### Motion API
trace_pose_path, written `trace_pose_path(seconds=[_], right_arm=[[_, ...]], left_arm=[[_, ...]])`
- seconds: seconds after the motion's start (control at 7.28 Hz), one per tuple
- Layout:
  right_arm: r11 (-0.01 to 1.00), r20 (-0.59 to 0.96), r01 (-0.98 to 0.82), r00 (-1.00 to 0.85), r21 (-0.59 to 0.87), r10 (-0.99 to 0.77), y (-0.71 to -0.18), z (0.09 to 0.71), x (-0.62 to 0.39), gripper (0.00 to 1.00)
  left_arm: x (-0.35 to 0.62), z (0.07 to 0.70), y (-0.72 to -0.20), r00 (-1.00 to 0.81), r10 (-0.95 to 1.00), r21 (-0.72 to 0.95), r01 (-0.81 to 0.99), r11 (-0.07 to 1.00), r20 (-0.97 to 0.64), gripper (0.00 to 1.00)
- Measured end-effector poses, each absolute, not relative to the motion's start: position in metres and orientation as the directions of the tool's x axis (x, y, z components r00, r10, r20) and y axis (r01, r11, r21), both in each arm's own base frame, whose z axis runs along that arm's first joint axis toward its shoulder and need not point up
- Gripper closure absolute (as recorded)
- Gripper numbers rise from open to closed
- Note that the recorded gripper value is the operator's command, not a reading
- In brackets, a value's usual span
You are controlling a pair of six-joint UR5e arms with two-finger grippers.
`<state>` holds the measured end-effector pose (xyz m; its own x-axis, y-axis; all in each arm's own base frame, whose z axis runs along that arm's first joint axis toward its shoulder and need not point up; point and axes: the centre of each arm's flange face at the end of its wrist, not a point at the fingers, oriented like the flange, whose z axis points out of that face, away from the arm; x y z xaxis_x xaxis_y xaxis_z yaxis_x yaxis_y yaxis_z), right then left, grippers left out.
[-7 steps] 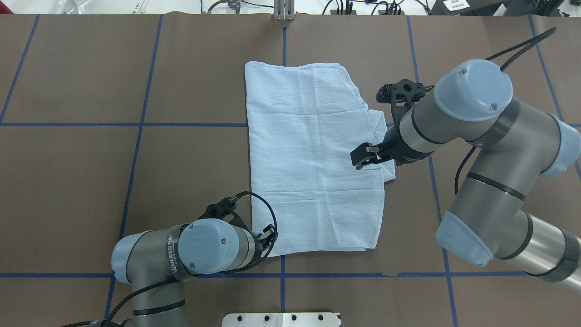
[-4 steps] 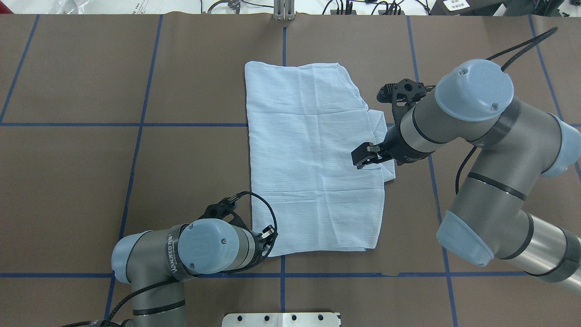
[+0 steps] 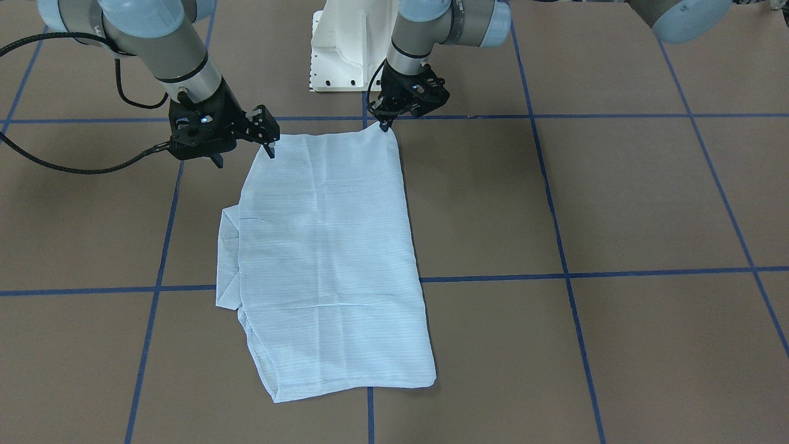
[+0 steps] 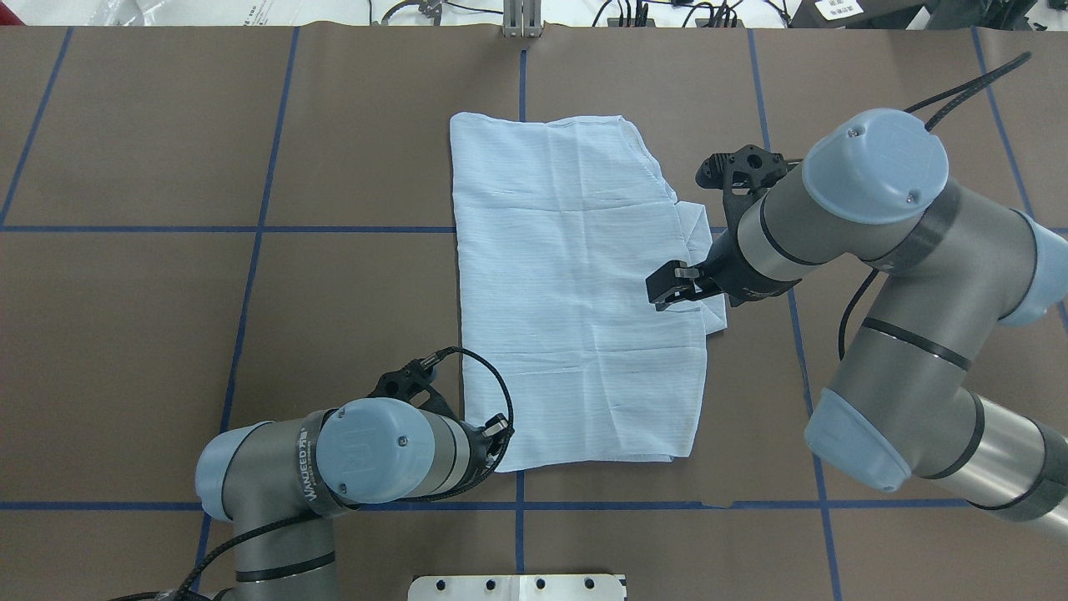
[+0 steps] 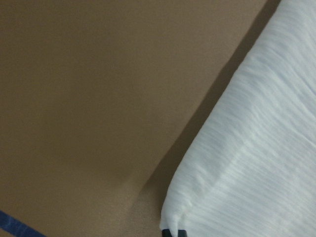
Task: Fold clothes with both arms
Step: 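Move the right gripper down the shirt's side edge toward the robot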
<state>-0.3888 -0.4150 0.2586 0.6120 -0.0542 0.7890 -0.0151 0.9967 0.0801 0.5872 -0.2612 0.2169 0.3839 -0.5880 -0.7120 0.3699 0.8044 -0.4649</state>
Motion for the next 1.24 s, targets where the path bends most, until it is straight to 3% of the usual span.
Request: trace_pose_path(seconds=[0.69, 1.24], right_arm=[[0.930, 0.709, -0.274, 0.604, -0.245, 0.365, -0.338, 0.262, -0.478, 0.00], [0.870, 0.596, -0.378, 0.634, -0.317, 0.493, -0.310, 0.290, -0.515, 0.00]], left_arm=[[0.580, 0.212, -0.262, 0.374, -0.586, -0.466, 0.366, 0.806, -0.719, 1.00], [0.578, 0.209, -0.262, 0.372, -0.581, -0.464, 0.361, 0.809, -0.724, 1.00]])
